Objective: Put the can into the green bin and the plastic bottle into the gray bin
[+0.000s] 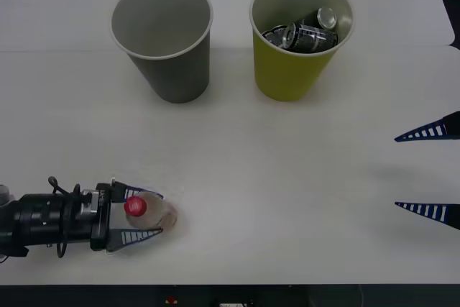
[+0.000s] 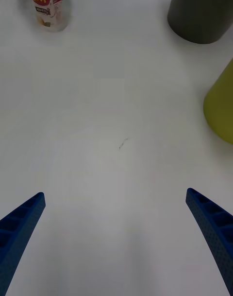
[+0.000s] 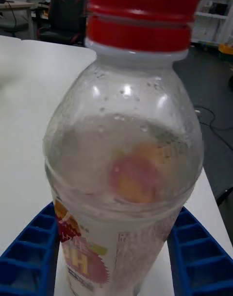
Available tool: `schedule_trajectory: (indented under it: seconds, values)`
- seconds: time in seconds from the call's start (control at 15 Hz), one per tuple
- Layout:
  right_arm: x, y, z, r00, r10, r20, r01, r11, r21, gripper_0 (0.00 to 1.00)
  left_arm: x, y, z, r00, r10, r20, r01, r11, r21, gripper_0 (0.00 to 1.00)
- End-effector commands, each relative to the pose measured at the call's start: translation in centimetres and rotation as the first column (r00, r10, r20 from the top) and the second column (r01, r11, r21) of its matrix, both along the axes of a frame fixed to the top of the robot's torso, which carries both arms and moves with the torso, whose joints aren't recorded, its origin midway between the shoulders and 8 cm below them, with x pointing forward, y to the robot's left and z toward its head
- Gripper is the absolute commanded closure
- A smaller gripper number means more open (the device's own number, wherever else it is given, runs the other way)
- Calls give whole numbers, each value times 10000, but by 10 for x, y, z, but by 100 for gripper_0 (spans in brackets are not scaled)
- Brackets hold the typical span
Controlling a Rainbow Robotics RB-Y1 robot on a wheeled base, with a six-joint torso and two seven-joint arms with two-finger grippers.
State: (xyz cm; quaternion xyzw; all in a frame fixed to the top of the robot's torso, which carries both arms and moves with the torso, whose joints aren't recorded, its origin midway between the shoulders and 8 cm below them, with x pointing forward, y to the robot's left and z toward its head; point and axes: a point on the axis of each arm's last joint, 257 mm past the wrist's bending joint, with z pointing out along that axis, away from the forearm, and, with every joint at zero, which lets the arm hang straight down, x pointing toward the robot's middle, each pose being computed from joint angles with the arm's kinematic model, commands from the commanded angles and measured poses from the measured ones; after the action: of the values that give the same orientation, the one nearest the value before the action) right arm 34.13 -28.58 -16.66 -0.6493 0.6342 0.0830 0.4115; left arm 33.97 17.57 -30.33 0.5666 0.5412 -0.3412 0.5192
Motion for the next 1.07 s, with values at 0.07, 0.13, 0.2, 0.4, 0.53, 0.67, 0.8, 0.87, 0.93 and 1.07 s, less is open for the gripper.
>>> schedule_trajectory:
  seconds: [0.07, 0.13, 0.2, 0.4, 0.53, 0.67, 0.8, 0.87, 0.93, 1.07]
  values:
    - [0, 0, 0, 10000, 0, 0, 0, 10000, 0, 0, 0, -1, 0, 10000, -8, -43, 8, 10000, -27, 100]
    - [0, 0, 0, 10000, 0, 0, 0, 10000, 0, 0, 0, 0, 0, 10000, 16, -70, -16, 10000, -9, 100]
    - [0, 0, 0, 10000, 0, 0, 0, 10000, 0, 0, 0, 0, 0, 10000, 20, -84, -20, 10000, -11, 100]
    - [0, 0, 0, 10000, 0, 0, 0, 10000, 0, 0, 2, -3, 5, 9999, -111, 4, 111, 9999, 28, 100]
    - [0, 0, 0, 10000, 0, 0, 0, 10000, 0, 0, 2, -3, 7, 9993, -230, -311, 236, 9995, 195, 100]
    - [0, 0, 0, 10000, 0, 0, 0, 10000, 0, 0, 8, 0, 15, 9995, -266, -197, 274, 9988, 398, 100]
    - [0, 0, 0, 10000, 0, 0, 0, 10000, 0, 0, 9, -1, 25, 9990, -312, -308, 329, 9978, 571, 100]
    - [0, 0, 0, 10000, 0, 0, 0, 10000, 0, 0, 9, 0, 29, 9988, -295, -379, 320, 9974, 650, 100]
    - [0, 0, 0, 10000, 0, 0, 0, 10000, 0, 0, 8, -2, 33, 9980, -319, -539, 357, 9967, 725, 100]
    - [0, 0, 0, 10000, 0, 0, 0, 10000, 0, 0, 4, -6, 41, 9956, -324, -874, 393, 9961, 786, 100]
